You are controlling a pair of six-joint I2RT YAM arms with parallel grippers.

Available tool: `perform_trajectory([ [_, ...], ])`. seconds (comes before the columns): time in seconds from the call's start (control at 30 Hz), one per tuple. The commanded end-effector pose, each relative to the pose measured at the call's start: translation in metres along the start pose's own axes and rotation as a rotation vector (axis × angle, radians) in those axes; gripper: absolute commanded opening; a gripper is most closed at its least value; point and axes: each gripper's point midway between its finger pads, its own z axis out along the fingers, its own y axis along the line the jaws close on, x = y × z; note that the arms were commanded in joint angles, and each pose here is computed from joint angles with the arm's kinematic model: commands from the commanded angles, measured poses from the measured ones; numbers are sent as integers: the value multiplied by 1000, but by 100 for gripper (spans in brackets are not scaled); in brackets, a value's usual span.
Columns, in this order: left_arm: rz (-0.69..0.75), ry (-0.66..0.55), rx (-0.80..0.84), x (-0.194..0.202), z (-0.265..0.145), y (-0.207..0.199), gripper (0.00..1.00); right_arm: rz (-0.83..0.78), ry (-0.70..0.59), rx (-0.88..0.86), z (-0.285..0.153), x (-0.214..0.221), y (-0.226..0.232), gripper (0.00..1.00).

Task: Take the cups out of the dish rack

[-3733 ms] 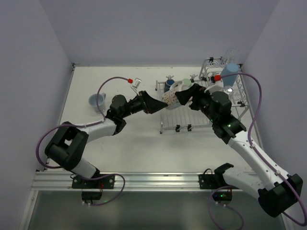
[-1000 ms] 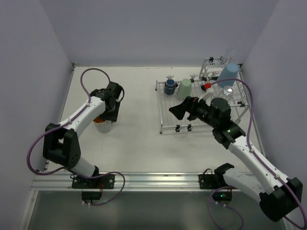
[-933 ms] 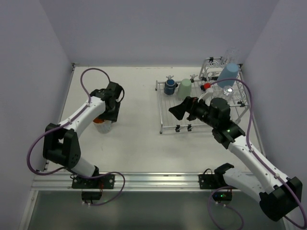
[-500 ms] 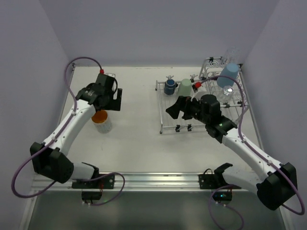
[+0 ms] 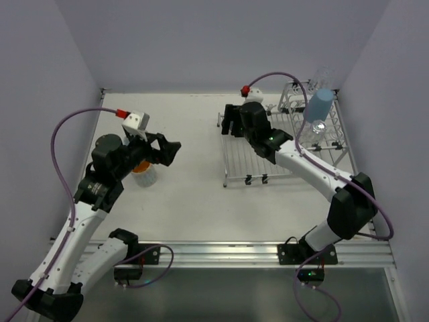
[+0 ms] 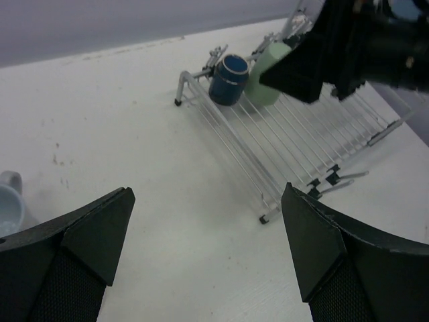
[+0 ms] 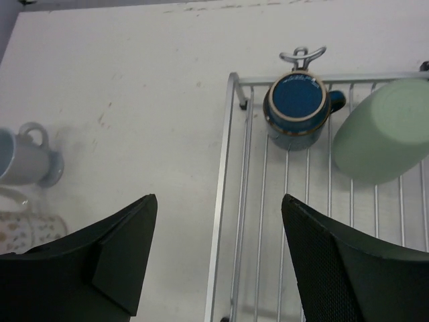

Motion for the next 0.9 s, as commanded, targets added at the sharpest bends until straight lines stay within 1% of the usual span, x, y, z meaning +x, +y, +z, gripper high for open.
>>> perform_trajectory([
  [0.0,7,-48,150,18,-1,-22,100,-89,-62,179,17,-31,-20,77],
  [0.07,20,-99,158,17,-10,-23,100,-125,-53,212,38,-36,-20,74],
  [0.1,17,-92,145,28,-10,-19,100,-138,-34,230,44,-34,-23,72],
  [0.13,24,-112,144,26,-14,-19,100,-155,-24,244,56,-34,-22,68],
  [0.2,27,-119,154,27,-16,-21,100,-186,-10,275,65,-34,-28,68],
  [0.23,25,-104,178,31,-16,-25,100,-195,-4,283,74,-34,-29,68],
  [0.3,23,-89,210,34,-15,-31,100,-205,15,307,81,-34,-36,68],
  [0.33,26,-85,217,35,-15,-33,100,-208,3,310,83,-42,-36,68],
  [0.37,31,-78,228,36,-16,-38,100,-217,18,323,90,-36,-40,68],
  [0.43,34,-73,225,38,-16,-38,100,-222,20,342,95,-41,-47,69],
  [0.5,39,-65,234,41,-16,-41,100,-230,34,361,101,-36,-55,70],
  [0.67,40,-55,244,43,-15,-44,100,-217,69,363,114,-27,-65,74],
  [0.87,38,-45,240,45,-12,-43,100,-190,95,338,127,-17,-70,74],
])
